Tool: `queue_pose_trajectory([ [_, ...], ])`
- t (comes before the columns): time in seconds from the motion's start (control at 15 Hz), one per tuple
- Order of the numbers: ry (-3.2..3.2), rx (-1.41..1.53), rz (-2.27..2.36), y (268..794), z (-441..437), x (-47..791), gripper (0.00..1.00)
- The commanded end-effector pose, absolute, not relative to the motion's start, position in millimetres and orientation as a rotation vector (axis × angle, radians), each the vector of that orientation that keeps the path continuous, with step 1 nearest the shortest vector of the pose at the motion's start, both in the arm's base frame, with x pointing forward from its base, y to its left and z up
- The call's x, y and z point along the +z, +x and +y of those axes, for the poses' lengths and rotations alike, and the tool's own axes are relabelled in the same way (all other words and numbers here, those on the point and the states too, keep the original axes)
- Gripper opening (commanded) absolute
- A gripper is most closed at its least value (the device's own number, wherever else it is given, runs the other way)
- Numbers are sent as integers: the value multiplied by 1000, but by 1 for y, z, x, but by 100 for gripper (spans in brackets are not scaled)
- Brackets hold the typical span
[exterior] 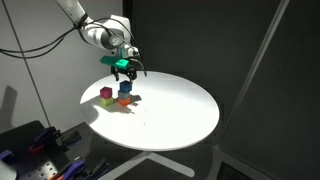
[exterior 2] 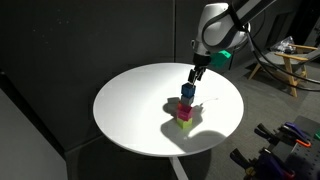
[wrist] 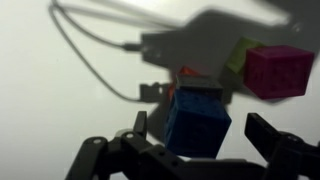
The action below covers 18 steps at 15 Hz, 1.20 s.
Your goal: Put the blue block on the table
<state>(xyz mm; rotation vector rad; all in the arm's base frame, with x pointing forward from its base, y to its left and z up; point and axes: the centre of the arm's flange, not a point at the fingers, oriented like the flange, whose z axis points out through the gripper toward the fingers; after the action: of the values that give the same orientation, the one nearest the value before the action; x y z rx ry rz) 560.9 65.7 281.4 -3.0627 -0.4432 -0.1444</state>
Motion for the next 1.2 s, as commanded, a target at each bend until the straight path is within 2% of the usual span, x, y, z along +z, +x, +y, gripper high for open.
queue_pose_trajectory([
  [0.0,-3062,-144,-446,561,66,281,100],
  [1.13,-3096,-151,-493,572,70,275,100],
])
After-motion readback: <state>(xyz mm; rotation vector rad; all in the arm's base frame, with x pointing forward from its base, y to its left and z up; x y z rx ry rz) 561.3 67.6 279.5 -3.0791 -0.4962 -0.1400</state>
